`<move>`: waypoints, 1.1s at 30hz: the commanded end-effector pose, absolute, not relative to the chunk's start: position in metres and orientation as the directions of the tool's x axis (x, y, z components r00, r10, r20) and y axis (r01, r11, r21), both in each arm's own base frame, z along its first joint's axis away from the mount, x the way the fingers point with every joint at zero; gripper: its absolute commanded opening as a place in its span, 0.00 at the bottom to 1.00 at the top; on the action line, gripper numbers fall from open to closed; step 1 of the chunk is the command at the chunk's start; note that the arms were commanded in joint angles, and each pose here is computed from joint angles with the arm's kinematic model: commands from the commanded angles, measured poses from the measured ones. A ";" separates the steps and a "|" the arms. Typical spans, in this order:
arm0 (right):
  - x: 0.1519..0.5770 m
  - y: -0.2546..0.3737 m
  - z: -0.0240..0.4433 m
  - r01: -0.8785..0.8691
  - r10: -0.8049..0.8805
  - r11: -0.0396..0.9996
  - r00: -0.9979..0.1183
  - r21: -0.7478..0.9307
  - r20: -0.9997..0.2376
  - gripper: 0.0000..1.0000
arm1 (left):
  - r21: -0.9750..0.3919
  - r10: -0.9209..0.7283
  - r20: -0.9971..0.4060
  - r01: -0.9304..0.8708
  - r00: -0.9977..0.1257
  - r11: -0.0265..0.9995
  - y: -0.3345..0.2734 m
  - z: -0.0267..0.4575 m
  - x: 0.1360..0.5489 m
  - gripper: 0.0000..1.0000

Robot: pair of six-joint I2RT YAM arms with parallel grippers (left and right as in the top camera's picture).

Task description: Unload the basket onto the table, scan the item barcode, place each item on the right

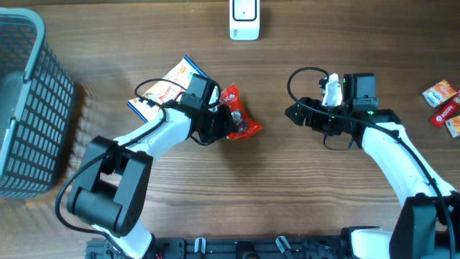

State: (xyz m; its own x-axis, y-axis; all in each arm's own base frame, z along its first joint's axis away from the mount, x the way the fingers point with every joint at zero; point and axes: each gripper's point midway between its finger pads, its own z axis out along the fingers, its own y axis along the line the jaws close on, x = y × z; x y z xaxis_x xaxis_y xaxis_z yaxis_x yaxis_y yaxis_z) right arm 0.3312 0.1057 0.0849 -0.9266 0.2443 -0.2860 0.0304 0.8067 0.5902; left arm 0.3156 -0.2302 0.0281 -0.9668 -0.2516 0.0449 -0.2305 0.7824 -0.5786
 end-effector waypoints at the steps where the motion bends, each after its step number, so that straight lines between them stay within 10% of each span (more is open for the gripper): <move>1: 0.332 0.109 0.092 0.007 0.234 0.800 -0.924 0.600 -0.301 0.79 | -0.562 -0.260 -0.028 -0.200 -0.965 0.803 -0.225 0.059 0.327 0.04; 10: 0.334 0.105 0.090 -0.007 0.218 0.820 -0.920 0.572 -0.325 0.78 | -0.131 -0.192 -0.335 -0.156 -0.922 0.979 -0.176 0.123 0.333 0.04; 20: 0.344 0.092 0.088 0.011 0.236 0.854 -0.899 0.521 -0.369 0.78 | 0.354 0.168 -0.465 -0.009 -0.869 0.935 -0.178 0.122 0.317 0.04; 28: 0.347 0.070 0.091 0.049 0.289 0.836 -0.886 0.547 -0.363 0.78 | 0.463 0.318 -0.349 0.133 -0.882 0.876 -0.215 0.063 0.293 0.04; 33: 0.344 0.074 0.096 0.007 0.270 0.807 -0.893 0.591 -0.359 0.80 | 0.309 0.136 -0.426 -0.002 -0.894 0.951 -0.224 0.089 0.299 0.06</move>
